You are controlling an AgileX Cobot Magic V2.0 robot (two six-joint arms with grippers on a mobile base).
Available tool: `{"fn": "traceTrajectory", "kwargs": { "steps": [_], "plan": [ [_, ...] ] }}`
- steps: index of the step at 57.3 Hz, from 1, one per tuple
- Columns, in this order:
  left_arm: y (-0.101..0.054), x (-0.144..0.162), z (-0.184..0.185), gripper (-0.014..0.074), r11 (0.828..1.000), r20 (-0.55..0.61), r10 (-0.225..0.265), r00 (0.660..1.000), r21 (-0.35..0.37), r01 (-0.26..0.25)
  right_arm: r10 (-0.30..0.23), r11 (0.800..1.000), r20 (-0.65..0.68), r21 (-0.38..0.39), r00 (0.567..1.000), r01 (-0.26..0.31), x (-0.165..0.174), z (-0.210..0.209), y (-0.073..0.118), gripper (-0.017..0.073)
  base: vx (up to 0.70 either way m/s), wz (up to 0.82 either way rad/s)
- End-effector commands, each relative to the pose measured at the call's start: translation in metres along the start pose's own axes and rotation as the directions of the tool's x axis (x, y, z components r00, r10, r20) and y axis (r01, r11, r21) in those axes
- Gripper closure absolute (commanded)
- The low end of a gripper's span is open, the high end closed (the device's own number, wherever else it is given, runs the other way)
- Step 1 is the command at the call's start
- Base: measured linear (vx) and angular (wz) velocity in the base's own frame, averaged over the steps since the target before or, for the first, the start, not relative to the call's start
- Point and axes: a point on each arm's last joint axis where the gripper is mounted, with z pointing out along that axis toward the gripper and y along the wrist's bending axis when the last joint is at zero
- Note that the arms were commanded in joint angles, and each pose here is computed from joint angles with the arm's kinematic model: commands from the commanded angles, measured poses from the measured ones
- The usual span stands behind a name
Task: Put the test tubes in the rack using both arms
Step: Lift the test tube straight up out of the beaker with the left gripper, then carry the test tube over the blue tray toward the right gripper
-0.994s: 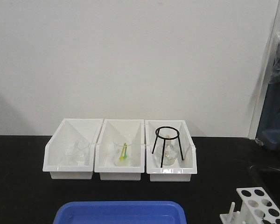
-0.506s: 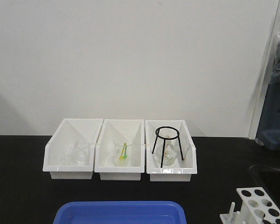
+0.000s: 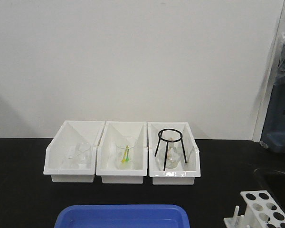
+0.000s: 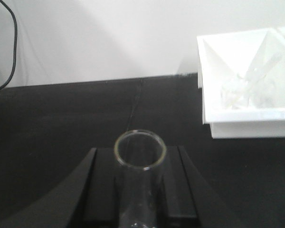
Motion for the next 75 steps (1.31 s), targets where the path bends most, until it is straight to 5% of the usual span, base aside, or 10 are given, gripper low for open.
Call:
{"fn": "traceTrajectory", "kwargs": {
  "steps": [1, 14, 39, 48, 55, 62, 75],
  "plan": [
    [0.004, -0.024, -0.007, 0.0599, 0.999, 0.137, -0.035, 0.99, -0.021, 0.039, -0.007, 1.0, 0.111, 0.008, 0.994, 0.006, -0.018, -0.001, -0.002, 0.0209, 0.0, 0.0],
    [0.007, -0.039, -0.024, 0.0598, 0.998, 0.19, -0.051, 0.98, -0.012, 0.055, 0.003, 1.0, 0.098, 0.007, 0.995, -0.004, -0.017, -0.001, -0.002, 0.0209, 0.0, 0.0],
    [0.006, -0.106, -0.028, 0.0598, 0.98, 0.114, -0.18, 0.977, 0.109, 0.168, -0.009, 1.0, 0.067, 0.009, 0.998, 0.009, -0.022, -0.001, -0.003, 0.0205, 0.0, 0.0],
    [0.006, -0.125, -0.03, 0.0598, 0.955, 0.102, -0.277, 0.955, 0.14, 0.262, -0.01, 1.0, 0.012, 0.005, 1.0, 0.01, -0.032, 0.009, -0.004, 0.0205, 0.0, 0.0],
    [-0.002, -0.128, -0.031, 0.0598, 0.948, 0.118, -0.287, 0.951, 0.178, 0.264, -0.049, 0.999, -0.03, -0.014, 0.998, 0.049, -0.038, 0.023, -0.003, 0.0205, 0.0, 0.0],
    [-0.02, -0.127, -0.029, 0.0598, 0.924, 0.082, -0.318, 0.945, 0.248, 0.289, -0.121, 0.99, -0.035, -0.076, 0.992, 0.118, -0.047, 0.037, 0.006, 0.0205, 0.0, 0.0],
    [-0.059, -0.122, -0.019, 0.0598, 0.863, 0.041, -0.383, 0.923, 0.371, 0.342, -0.165, 0.963, -0.03, -0.219, 0.986, 0.155, -0.064, 0.059, 0.033, 0.0196, 0.0, 0.0]
  ]
}}
